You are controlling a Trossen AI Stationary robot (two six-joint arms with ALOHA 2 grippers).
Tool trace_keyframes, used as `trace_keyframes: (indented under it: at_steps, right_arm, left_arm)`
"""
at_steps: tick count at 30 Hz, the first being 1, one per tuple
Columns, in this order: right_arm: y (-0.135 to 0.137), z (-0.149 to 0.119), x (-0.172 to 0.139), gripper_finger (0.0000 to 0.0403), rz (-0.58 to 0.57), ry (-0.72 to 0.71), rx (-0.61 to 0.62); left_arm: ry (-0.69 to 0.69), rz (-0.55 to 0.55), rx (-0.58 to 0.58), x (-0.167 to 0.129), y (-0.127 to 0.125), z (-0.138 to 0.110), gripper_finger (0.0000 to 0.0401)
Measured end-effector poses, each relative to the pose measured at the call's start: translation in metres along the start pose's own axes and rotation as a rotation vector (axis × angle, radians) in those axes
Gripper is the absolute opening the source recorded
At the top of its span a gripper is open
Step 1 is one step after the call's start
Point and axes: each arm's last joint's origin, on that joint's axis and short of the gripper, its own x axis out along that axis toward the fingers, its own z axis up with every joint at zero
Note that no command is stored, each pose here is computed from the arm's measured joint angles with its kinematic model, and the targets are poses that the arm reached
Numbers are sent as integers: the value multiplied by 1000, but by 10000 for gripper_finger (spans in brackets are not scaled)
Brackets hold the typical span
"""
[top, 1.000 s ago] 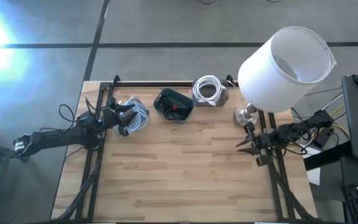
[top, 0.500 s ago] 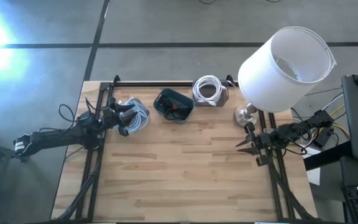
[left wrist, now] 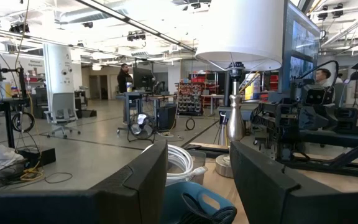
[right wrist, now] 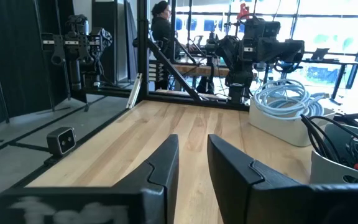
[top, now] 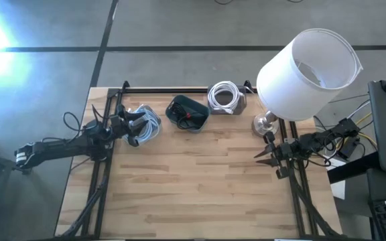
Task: Pick & Place USB Port
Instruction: Return to Home Position
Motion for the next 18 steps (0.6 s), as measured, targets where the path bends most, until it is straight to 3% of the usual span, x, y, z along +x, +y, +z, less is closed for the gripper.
trace_keyframes:
  at_steps: [9, 18]
  right_arm:
    - [0, 0, 0, 91, 0, 0, 0]
    - [0, 0, 0, 75, 1, 0, 0]
  left_arm:
    - [0, 0, 0, 0, 0, 0, 179]
    - [-1, 0, 0, 0, 0, 0, 179]
